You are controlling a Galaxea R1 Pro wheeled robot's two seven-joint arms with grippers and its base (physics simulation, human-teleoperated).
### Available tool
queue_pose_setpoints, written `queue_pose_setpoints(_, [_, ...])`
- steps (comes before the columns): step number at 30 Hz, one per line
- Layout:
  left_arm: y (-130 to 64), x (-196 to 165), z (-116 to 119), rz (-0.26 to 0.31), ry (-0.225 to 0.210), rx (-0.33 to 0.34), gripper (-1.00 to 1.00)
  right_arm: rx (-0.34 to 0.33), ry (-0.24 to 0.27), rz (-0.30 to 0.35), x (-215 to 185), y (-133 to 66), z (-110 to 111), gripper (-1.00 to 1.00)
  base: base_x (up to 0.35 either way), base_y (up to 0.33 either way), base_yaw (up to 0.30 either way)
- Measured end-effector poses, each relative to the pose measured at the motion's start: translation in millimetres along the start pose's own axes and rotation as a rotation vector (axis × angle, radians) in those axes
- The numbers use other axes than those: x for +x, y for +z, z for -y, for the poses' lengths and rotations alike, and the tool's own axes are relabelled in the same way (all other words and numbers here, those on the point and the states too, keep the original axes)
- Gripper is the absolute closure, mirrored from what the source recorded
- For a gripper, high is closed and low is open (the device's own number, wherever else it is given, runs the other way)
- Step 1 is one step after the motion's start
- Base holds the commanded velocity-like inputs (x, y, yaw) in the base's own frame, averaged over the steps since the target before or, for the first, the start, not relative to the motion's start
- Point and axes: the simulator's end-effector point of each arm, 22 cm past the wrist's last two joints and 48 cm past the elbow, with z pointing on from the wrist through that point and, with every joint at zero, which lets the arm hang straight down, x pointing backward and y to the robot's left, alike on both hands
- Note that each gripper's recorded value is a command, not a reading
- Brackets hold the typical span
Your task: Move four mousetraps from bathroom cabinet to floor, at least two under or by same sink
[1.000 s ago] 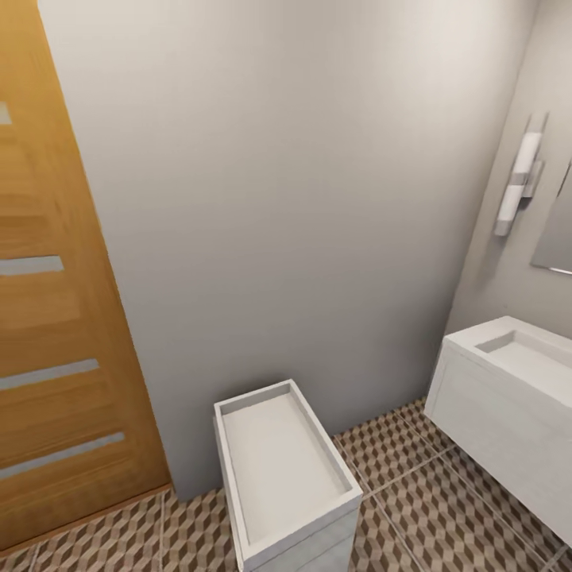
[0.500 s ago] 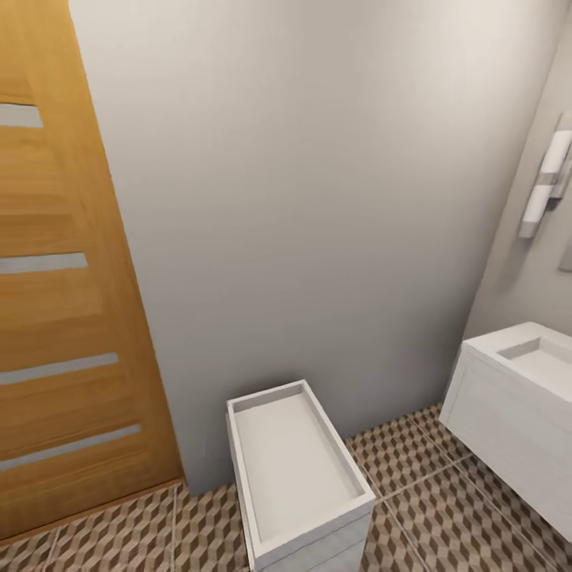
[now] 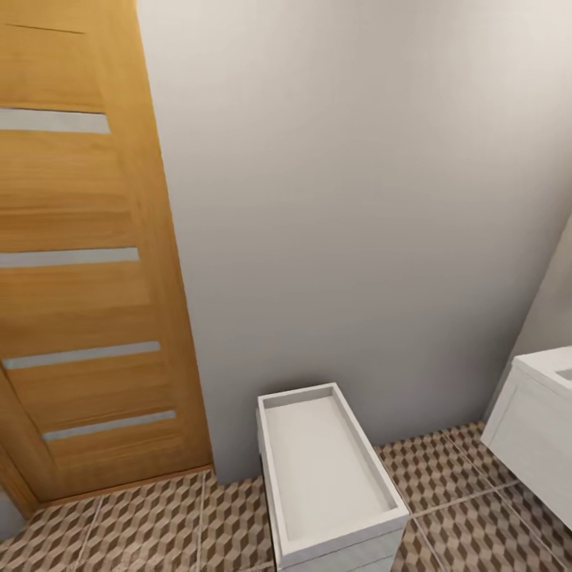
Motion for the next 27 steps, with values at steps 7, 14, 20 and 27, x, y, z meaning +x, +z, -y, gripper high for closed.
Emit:
queue_pose_setpoints(7, [0.8, -3.9, -8.7, 0.006, 0.005, -0.01, -1.0, 0.0, 0.0, -0.003, 0.6, 0.0, -0.2, -1.0, 0.0, 0.0, 0.282])
queue_pose_setpoints(14, [0.8, -4.0, -9.7, 0.006, 0.007, -0.011, -1.0, 0.0, 0.0, -0.002, 0.4, 0.0, -0.3, -1.0, 0.0, 0.0, 0.281])
queue_pose_setpoints(20, [0.8, -4.4, -10.0, 0.007, 0.008, -0.012, -1.0, 0.003, -0.001, -0.003, 1.0, 0.2, 2.1, -1.0, 0.0, 0.0, 0.282])
queue_pose_setpoints(27, [0.9, -4.3, -10.4, 0.007, 0.008, -0.012, -1.0, 0.003, -0.001, -0.004, 1.1, 0.2, 2.3, -1.0, 0.0, 0.0, 0.282])
